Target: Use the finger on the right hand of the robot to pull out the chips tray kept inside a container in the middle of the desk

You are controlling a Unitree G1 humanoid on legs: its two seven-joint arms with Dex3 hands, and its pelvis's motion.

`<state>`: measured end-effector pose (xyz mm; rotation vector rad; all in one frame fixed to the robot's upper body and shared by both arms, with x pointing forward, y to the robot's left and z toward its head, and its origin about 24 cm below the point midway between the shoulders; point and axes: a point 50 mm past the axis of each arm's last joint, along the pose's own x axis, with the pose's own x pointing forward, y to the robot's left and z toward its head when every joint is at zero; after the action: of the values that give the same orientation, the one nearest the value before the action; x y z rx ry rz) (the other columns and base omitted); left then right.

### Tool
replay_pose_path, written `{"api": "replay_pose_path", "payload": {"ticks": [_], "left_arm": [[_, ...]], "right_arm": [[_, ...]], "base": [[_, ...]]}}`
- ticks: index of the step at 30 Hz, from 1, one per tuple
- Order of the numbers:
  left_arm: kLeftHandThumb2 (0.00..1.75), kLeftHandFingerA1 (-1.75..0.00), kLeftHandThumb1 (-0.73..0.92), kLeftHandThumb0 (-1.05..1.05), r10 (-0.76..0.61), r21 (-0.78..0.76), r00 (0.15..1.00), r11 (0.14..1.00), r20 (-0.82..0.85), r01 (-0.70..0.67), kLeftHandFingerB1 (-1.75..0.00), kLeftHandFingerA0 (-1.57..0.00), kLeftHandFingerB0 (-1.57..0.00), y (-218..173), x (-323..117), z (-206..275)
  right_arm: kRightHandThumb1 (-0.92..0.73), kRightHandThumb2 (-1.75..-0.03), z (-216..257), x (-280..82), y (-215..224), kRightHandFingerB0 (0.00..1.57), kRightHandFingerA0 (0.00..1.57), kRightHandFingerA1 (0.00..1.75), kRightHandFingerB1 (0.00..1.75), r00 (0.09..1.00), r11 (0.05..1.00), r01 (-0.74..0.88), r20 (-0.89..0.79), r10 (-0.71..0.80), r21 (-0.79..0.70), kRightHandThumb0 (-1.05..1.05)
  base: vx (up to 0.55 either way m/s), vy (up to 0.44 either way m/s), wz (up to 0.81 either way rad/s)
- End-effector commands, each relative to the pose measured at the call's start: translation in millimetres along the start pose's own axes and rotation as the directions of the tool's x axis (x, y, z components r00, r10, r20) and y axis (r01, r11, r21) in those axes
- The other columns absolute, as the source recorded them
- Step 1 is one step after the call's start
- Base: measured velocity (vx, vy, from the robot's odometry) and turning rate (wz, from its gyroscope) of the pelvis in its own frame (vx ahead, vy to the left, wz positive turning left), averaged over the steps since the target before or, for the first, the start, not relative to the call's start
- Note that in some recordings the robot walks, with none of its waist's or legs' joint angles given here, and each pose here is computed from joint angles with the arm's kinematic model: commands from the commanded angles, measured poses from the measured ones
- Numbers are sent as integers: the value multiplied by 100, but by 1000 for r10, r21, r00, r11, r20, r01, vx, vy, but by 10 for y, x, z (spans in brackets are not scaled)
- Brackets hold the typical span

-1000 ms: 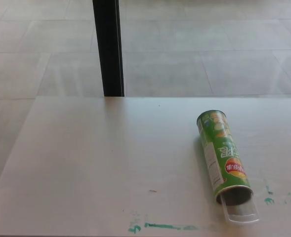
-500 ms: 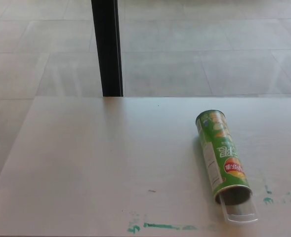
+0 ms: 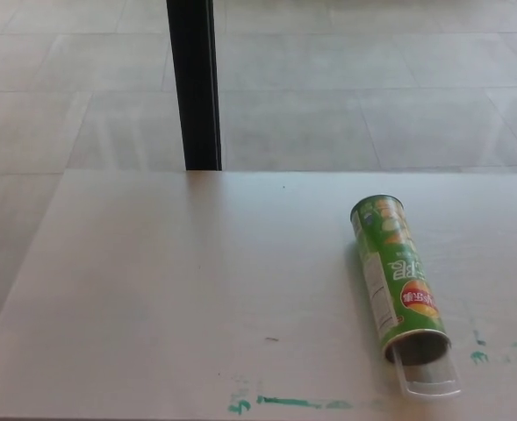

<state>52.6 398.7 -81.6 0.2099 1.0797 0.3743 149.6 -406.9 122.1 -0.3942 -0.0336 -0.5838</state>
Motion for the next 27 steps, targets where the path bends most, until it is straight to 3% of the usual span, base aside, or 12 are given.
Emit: {"api": "replay_pose_path", "payload": {"ticks": [1,4,6,7,8,12,14,20,21,22,26,27], "left_arm": [[65,-94,84,-75,24,-7,1000,1000,4,-24,-114,-30,-40,125,-32,29],[65,-100,84,-76,21,10,1000,1000,5,-21,-113,-31,-39,126,-32,36],[65,-97,82,-75,28,-4,1000,1000,1,-28,-122,-33,-40,125,-28,33],[60,-59,69,-57,44,-7,999,999,7,-44,-61,-54,-63,107,65,307],[61,-61,69,-58,46,-10,999,999,13,-46,-81,-53,-67,103,94,429],[61,-60,70,-57,47,-9,999,999,15,-47,-78,-54,-70,106,94,435],[61,-60,69,-57,52,-14,999,999,8,-52,-59,-57,-66,106,97,430],[61,-62,69,-58,47,-12,999,999,22,-47,-83,-54,-67,115,100,483],[60,-61,69,-57,47,-12,999,999,24,-47,-61,-54,-59,114,100,482],[60,-61,68,-56,46,-28,999,999,24,-45,-86,-54,-63,111,101,481],[60,-60,69,-56,43,-30,999,999,26,-42,-76,-53,-64,112,101,487],[61,-58,69,-57,47,-19,999,999,22,-47,-61,-52,-62,116,102,492]], "right_arm": [[-62,-58,647,-97,345,37,71,61,34,971,995,-92,224,80,44,-34],[-54,-57,725,-119,447,45,82,53,35,956,991,-128,269,115,29,-36],[-60,-58,797,-165,577,36,72,64,37,933,986,-169,320,165,-18,-29],[-60,-58,811,-183,610,35,72,63,38,922,982,-182,338,190,-57,-27],[-63,-58,856,-225,738,32,69,63,39,893,959,-244,353,281,-146,-22],[-63,-58,906,-288,887,32,68,62,40,869,928,-309,334,365,-210,-16],[-63,-58,948,-329,1003,33,67,64,40,854,906,-352,315,414,-235,-19],[-62,-58,933,-289,1227,32,68,66,39,809,851,-417,297,507,-317,-22],[-61,-57,929,-291,1251,34,70,66,40,804,843,-423,292,518,-332,-22],[-62,-58,917,-296,1298,34,71,67,40,791,827,-430,290,538,-362,-24],[-62,-58,873,-303,1410,34,71,67,40,761,786,-464,270,590,-409,-24],[-62,-58,858,-303,1444,35,72,68,41,753,777,-473,267,602,-415,-23]], "base": [[0,0,0],[0,0,0],[0,0,0],[0,0,0],[0,0,0],[-4,2,2],[0,0,0],[0,0,0],[0,0,0],[0,0,0],[0,0,0],[0,0,0]]}}
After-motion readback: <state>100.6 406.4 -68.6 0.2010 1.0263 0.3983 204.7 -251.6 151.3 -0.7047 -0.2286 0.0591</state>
